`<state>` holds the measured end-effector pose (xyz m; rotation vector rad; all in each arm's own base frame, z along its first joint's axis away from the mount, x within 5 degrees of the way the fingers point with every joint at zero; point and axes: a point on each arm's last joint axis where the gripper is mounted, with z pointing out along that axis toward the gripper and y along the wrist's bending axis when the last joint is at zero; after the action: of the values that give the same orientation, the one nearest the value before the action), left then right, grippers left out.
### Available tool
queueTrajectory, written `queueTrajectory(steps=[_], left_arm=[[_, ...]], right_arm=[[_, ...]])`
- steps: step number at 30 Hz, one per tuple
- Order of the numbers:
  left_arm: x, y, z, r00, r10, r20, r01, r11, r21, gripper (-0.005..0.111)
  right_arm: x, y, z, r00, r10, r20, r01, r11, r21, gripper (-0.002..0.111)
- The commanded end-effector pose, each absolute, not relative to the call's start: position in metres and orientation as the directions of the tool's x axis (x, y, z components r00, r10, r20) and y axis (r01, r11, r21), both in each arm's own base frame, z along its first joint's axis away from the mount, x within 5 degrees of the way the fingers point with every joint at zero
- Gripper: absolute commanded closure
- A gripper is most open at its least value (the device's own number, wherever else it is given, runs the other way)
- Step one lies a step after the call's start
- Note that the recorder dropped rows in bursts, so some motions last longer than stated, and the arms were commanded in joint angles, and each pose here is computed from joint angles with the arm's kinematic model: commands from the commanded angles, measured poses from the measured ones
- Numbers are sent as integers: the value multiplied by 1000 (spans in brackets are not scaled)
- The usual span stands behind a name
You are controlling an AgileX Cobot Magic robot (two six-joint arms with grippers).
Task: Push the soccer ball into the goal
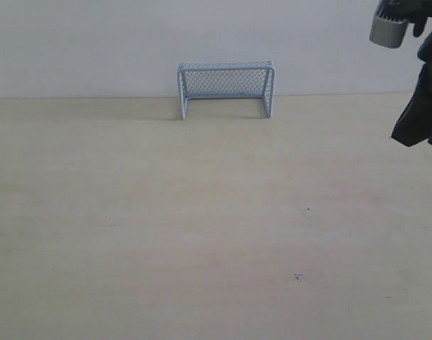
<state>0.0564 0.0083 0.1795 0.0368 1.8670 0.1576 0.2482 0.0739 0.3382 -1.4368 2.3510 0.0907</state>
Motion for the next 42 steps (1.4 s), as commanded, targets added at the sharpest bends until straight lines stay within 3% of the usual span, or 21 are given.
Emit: queueTrajectory(steps=[1,28,33,42], left_arm=[[57,8,181,-295,100,-950,-49,992,119,100],[57,8,181,-295,100,-950,-49,992,119,100],[57,8,181,-295,100,-950,-49,992,119,100],[57,8,181,-295,100,-950,-49,992,119,100]], right_arm=[[240,70,342,-448,-802,-395,-826,541,-159,108],[232,67,350,-482,-766,-425,-788,591,-171,108],[232,66,350,-552,-713,-432,-738,659,-143,108],[219,62,379,-574,-532,-623,-577,802,-153,108]])
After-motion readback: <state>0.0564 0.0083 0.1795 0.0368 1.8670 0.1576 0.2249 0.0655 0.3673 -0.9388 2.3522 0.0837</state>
